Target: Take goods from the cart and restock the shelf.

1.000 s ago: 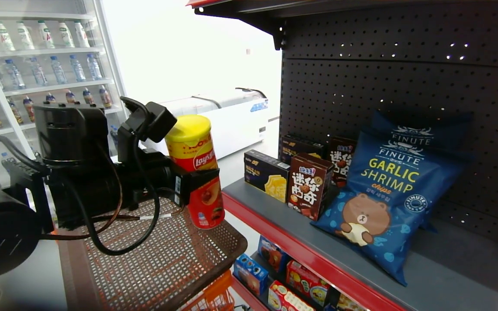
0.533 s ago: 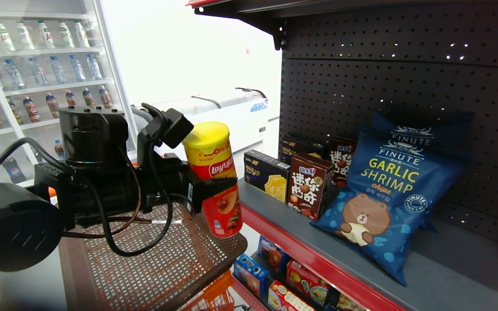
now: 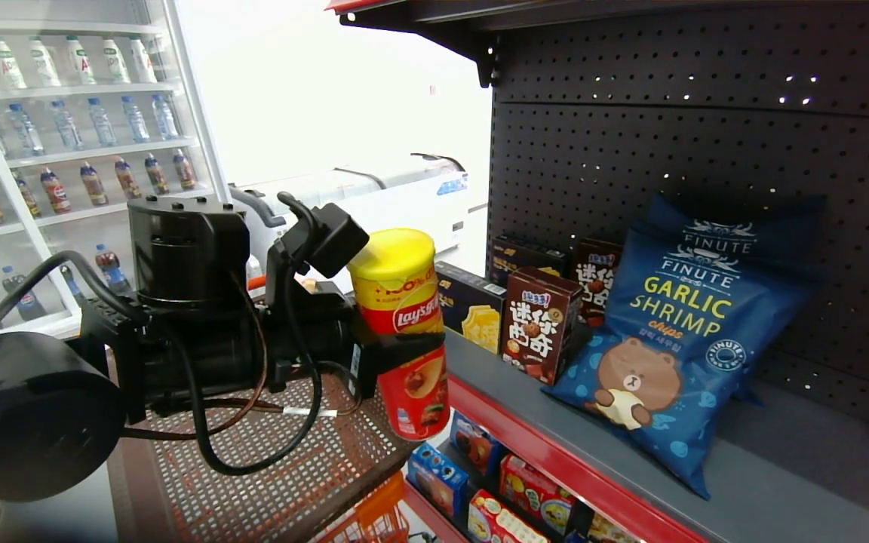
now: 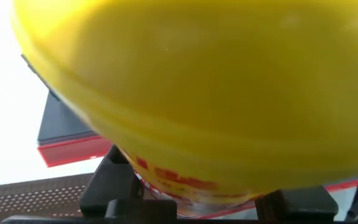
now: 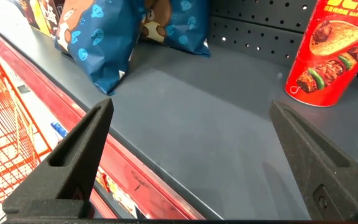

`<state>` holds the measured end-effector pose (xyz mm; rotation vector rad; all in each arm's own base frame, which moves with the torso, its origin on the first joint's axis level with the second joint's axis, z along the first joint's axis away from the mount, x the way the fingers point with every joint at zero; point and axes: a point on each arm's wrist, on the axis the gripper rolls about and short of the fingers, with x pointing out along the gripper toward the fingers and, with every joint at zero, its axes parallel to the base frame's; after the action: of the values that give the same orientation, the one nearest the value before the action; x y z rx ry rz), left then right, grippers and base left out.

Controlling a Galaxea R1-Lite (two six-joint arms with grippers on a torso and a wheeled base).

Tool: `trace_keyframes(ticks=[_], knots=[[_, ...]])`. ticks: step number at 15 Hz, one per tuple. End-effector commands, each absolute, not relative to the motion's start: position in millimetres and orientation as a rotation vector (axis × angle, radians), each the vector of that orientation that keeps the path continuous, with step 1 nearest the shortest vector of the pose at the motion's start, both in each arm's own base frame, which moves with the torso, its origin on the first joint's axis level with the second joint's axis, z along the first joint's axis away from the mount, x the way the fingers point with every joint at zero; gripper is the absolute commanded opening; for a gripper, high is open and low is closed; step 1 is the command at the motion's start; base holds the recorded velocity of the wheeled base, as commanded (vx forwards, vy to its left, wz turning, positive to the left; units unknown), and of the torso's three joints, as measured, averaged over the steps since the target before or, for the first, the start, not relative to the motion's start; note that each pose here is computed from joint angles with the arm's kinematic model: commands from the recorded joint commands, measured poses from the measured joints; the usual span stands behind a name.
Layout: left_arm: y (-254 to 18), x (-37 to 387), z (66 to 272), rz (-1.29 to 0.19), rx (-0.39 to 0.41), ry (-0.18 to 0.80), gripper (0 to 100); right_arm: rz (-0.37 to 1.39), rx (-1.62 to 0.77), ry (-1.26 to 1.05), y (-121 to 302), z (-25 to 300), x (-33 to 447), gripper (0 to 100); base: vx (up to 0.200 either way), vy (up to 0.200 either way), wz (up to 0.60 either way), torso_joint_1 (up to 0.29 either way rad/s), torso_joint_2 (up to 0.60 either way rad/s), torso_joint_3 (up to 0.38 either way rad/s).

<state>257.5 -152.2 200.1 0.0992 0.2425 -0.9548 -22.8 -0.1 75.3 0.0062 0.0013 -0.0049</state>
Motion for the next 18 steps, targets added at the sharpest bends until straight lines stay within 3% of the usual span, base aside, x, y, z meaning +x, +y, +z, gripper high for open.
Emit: trace_keyframes(ticks=[1, 5, 11, 18], knots=[[-160.7, 250.9, 201.7, -0.99, 0.102, 0.237, 0, -0.005, 0.006, 0.002, -0.2, 75.3, -22.8, 100, 0.0, 0.0, 0.0, 0.0, 0.0, 0.0], [-164.0, 249.4, 201.8, -1.001, 0.105, 0.232, 0, -0.005, 0.006, 0.002, -0.2, 75.3, -22.8, 100, 0.0, 0.0, 0.0, 0.0, 0.0, 0.0], [-162.4, 245.1, 200.0, -1.004, 0.106, 0.239, 0, -0.005, 0.006, 0.002, -0.2, 75.3, -22.8, 100, 0.0, 0.0, -0.6, 0.004, 0.0, 0.004], [-167.6, 216.4, 221.4, -1.068, 0.11, 0.165, 0, -0.005, 0.006, 0.002, -0.2, 75.3, -22.8, 100, 0.0, 0.0, -0.6, 0.002, 0.0, 0.004]])
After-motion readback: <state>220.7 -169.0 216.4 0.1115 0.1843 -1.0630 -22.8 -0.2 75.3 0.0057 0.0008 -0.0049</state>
